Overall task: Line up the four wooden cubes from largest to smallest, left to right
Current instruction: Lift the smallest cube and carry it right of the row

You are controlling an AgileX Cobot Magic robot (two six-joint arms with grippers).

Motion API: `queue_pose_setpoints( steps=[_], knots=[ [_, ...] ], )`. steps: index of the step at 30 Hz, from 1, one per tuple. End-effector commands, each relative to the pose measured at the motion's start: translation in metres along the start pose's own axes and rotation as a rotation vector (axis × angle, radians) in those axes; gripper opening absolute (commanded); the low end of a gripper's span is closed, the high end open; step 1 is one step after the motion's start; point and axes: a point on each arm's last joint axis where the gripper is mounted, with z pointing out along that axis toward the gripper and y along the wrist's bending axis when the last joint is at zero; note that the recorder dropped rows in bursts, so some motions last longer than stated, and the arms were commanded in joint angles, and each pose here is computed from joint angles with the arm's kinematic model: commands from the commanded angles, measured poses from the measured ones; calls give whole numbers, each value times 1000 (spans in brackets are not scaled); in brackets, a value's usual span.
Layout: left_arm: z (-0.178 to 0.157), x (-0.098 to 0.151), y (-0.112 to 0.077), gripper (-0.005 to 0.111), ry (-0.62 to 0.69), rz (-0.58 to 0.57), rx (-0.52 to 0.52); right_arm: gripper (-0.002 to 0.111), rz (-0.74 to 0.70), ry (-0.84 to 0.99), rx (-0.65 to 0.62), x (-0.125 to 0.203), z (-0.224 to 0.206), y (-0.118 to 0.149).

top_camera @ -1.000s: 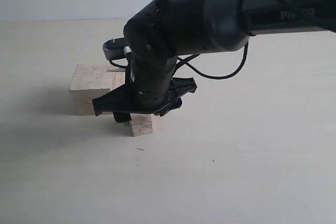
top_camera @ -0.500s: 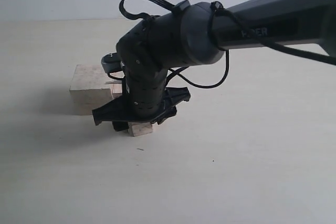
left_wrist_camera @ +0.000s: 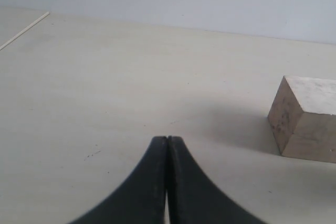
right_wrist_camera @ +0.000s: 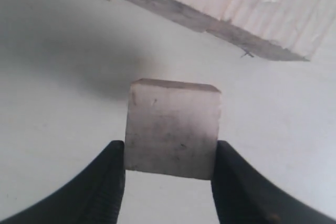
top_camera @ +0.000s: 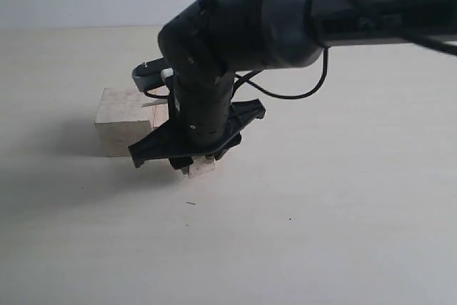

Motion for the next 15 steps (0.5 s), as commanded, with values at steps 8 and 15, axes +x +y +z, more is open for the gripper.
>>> queue_pose_setpoints(
  steps=[8,15],
  knots=[
    [0,-1,0,0,-16,0,7,0,-305,-67,-80,11,-135,-61],
    [0,-1,0,0,-16,0,7,0,-232,-155,2,5,-164,-165]
  ],
)
